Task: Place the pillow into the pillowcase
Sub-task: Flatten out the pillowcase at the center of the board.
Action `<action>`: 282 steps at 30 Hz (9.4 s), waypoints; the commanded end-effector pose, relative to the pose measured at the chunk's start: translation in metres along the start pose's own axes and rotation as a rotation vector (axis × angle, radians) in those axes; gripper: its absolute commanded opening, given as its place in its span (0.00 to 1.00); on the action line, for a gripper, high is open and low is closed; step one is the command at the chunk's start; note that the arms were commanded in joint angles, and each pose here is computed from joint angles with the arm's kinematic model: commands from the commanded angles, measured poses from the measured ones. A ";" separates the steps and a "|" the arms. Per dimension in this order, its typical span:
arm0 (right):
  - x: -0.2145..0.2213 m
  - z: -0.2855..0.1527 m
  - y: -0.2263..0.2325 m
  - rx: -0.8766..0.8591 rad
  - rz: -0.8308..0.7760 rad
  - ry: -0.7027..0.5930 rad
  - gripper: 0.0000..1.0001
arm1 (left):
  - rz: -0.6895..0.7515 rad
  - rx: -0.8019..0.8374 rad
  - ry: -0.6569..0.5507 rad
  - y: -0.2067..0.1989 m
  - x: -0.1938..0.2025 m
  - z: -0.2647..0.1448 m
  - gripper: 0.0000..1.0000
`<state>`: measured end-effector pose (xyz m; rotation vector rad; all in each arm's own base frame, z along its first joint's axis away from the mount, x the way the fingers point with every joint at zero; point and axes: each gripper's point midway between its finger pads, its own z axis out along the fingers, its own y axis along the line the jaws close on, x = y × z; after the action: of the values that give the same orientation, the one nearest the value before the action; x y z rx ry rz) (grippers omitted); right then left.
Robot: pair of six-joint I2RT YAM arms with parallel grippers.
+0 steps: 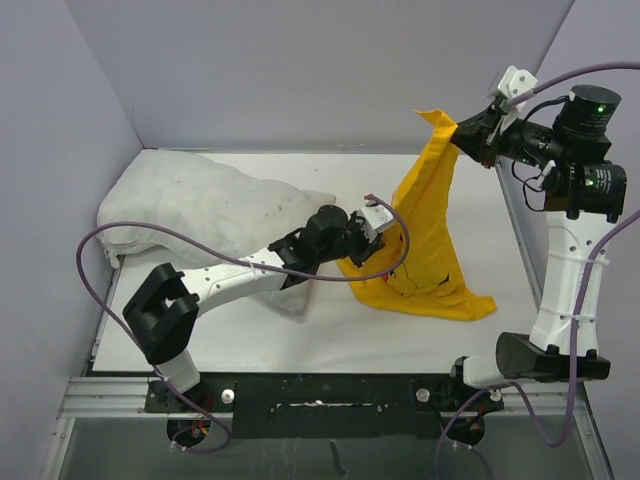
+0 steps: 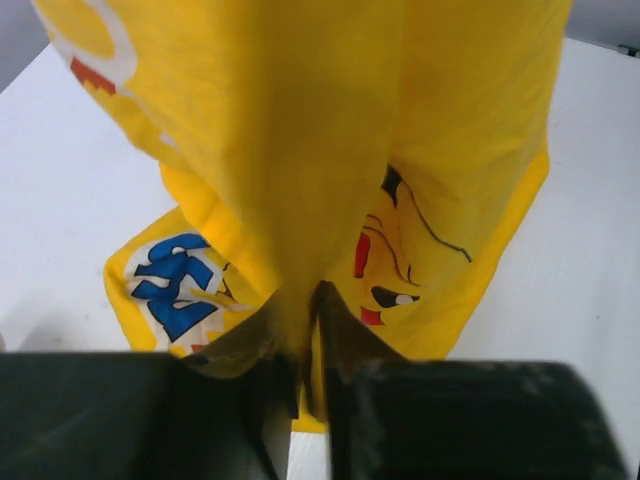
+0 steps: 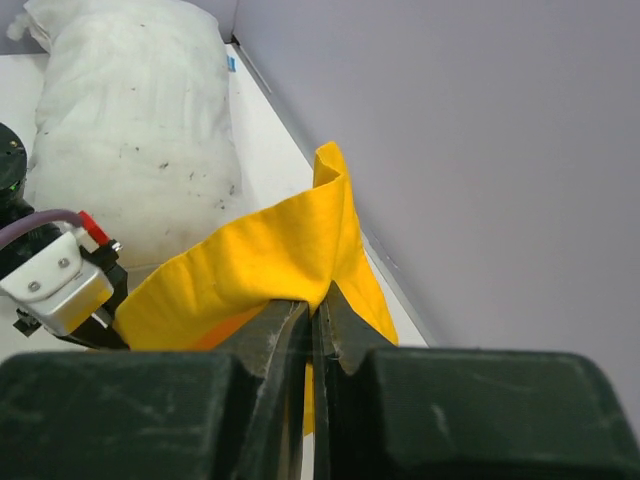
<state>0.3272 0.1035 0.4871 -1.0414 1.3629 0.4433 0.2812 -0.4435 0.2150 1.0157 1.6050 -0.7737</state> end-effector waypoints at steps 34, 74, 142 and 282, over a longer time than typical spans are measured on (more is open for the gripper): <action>-0.079 -0.077 -0.068 0.428 -0.216 -0.006 0.00 | 0.441 -0.233 -0.454 0.037 -0.323 -0.232 0.00; 0.084 -0.150 0.004 0.287 0.165 -0.030 0.00 | 0.402 0.036 -0.438 -0.043 -0.214 -0.164 0.00; 0.467 -0.083 -0.022 0.458 0.424 1.042 0.93 | -0.500 -0.112 0.559 0.099 0.105 0.059 0.85; 0.442 -0.178 0.111 0.295 0.842 0.889 0.88 | 0.663 0.572 0.106 -0.148 0.135 -0.015 0.98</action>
<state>0.2146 -0.0948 0.0766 -0.6207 2.4973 0.4935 0.1278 -0.4274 0.0798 1.8996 1.1756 -0.6837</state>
